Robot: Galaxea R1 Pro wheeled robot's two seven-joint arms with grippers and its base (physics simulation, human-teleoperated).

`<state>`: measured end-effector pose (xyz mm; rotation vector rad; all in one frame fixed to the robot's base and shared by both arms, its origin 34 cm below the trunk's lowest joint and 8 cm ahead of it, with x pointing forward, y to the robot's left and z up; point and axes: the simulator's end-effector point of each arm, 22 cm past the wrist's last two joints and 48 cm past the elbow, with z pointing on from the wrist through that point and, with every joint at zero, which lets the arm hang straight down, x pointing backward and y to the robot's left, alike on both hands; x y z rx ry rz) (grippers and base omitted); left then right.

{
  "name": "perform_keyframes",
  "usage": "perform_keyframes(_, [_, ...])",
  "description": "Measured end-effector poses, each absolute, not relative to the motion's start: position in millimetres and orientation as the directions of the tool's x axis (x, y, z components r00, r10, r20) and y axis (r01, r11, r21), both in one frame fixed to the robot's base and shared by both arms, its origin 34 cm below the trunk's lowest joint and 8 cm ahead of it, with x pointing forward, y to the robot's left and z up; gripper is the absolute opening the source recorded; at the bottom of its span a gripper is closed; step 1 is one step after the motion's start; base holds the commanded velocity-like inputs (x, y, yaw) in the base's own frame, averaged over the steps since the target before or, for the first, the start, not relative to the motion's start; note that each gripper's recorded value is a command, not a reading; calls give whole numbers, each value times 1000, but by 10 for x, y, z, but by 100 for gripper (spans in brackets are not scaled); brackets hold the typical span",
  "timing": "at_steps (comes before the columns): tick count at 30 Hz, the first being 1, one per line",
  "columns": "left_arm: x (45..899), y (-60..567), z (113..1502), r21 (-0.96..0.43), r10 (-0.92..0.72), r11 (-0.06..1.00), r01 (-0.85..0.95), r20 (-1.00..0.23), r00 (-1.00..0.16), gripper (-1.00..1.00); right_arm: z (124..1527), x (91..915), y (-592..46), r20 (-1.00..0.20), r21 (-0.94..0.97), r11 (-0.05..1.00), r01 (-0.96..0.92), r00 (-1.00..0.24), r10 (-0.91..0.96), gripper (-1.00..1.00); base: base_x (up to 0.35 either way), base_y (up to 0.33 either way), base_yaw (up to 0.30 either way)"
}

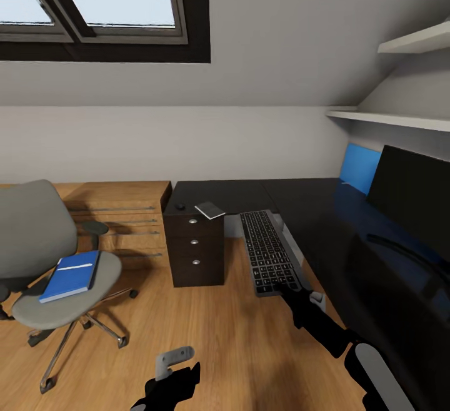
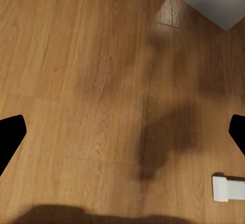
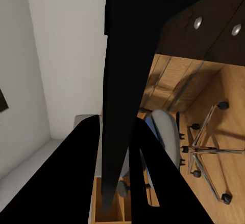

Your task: In the bedroom, organize the workspace by keeping the computer under the desk, ensuring the monitor is on the desk, placing the keyboard on the desk next to the monitor, placing the mouse on the desk next to the keyboard, moving the folder from the swivel chair onto the desk next to the mouse, stacking the notebook on top of the folder with the pen on top of the notebook, and positioning the swivel chair next to the desk.

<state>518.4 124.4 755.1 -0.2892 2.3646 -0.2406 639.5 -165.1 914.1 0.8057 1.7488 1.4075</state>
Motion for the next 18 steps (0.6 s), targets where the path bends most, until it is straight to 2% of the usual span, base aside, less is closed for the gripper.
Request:
perform_keyframes(7, [5186, 1249, 7551, -252, -274, 958, -139, -651, -708, 100, 9139, 6398, -1662, -161, 979, 203, 23, -528, 834, -100, 0, -36, 0])
perform_keyframes(18, [5187, 1251, 7551, -251, -274, 958, -140, -652, -707, 100, 9141, 6398, -1658, -159, 979, 201, 23, -529, 834, -100, -18, -285, 0])
